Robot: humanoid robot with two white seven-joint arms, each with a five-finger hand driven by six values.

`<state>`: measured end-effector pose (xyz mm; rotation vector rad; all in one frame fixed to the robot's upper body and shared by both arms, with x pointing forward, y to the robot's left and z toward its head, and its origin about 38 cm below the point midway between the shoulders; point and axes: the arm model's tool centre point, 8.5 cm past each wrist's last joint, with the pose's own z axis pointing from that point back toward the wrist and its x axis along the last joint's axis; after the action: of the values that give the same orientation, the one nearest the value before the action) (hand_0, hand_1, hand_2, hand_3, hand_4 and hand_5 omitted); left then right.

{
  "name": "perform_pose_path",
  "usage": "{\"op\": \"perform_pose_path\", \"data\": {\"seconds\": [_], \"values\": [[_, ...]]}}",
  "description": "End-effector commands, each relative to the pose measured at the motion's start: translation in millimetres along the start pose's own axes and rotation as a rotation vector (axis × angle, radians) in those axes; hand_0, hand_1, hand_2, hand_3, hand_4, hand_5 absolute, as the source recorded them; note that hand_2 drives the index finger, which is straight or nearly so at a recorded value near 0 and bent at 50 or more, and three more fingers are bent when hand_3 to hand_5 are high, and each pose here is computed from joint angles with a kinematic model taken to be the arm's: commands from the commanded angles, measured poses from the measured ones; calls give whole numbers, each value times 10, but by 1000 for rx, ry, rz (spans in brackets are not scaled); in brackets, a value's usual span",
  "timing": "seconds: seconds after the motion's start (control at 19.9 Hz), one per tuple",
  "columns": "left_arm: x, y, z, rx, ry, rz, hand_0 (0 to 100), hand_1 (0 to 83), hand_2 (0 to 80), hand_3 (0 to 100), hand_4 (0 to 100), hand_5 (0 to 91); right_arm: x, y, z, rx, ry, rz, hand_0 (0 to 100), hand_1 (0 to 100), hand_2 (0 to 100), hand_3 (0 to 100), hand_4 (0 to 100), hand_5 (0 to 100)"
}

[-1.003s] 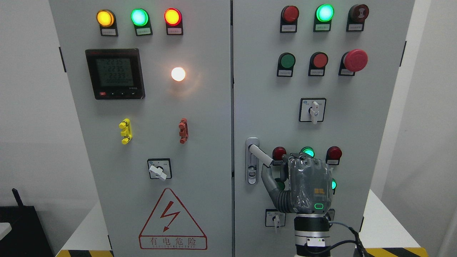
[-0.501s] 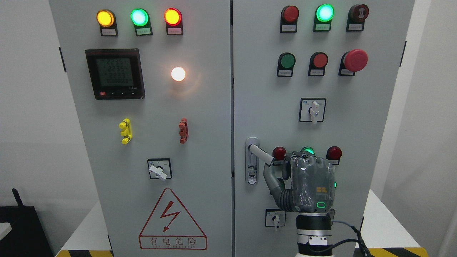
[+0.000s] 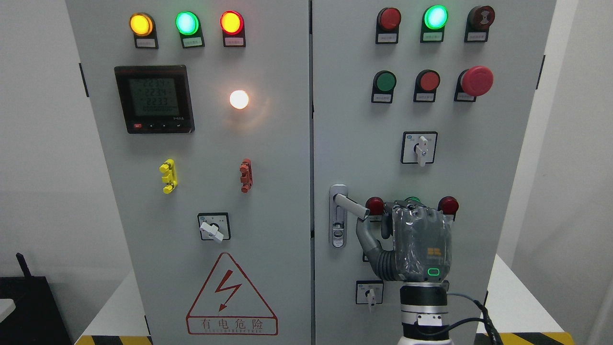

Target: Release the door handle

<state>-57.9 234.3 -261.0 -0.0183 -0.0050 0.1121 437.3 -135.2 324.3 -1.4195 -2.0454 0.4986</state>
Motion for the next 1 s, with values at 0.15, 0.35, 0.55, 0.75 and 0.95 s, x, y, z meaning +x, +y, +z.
{"op": "perform_pose_path", "data": {"seconds": [0.15, 0.35, 0.55, 0.75, 0.95], "values": [[-69, 5, 10, 0, 21, -13, 120, 389, 0, 0, 0, 0, -13, -19, -21, -5, -2, 1, 463, 551, 951, 1000, 910, 985], [-69, 5, 10, 0, 21, -13, 120, 389, 0, 0, 0, 0, -5, -34, -35, -9, -4, -1, 469, 543, 953, 1000, 911, 985], [-68, 15, 11, 2, 21, -13, 120, 389, 0, 0, 0, 0, 1, -44, -51, -13, -6, -1, 475, 539, 955, 1000, 911, 986], [-69, 5, 10, 0, 21, -13, 120, 389, 0, 0, 0, 0, 12, -42, -50, -13, -8, -3, 481, 537, 956, 1000, 911, 986], [-68, 15, 11, 2, 21, -13, 120, 389, 0, 0, 0, 0, 16, -29, -32, -8, -9, -4, 482, 537, 957, 1000, 911, 986]]}}
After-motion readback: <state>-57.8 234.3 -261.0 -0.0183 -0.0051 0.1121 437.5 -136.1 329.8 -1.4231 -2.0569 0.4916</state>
